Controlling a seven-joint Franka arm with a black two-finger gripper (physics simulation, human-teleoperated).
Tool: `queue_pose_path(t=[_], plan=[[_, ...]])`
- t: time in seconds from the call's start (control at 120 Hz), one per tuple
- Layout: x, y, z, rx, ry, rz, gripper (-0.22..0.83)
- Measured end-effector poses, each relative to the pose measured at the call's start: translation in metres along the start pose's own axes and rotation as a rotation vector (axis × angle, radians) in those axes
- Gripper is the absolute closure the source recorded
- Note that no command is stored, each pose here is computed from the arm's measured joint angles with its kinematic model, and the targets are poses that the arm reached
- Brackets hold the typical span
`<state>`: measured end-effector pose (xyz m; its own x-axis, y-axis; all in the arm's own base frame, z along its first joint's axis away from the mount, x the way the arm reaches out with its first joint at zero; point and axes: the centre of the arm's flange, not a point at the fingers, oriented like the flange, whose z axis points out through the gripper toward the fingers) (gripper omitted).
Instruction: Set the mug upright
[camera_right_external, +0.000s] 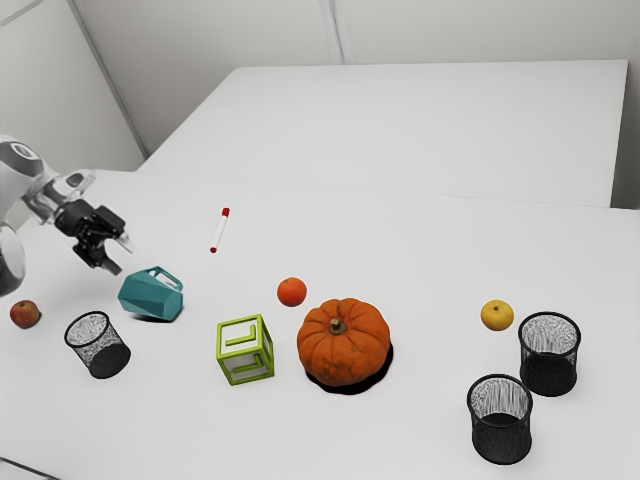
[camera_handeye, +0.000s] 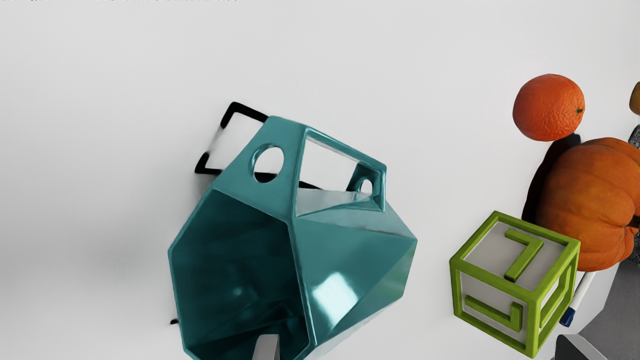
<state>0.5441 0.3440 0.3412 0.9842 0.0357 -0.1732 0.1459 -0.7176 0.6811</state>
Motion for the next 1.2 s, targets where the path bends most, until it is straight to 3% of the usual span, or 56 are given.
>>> queue_pose_path(t=[0.3, 0.483, 0.658, 0.933, 1.2], plan=[[-0.005, -0.027, 0.050, -0.166, -0.005, 0.032, 0.01], [-0.010, -0.027, 0.044, -0.205, 0.026, 0.073, 0.48], [-0.010, -0.025, 0.044, -0.221, 0.033, 0.106, 0.68], [-0.015, -0.002, 0.021, -0.196, 0.063, 0.175, 0.75], [-0.008, 0.120, -0.007, 0.121, -0.016, 0.314, 0.78]])
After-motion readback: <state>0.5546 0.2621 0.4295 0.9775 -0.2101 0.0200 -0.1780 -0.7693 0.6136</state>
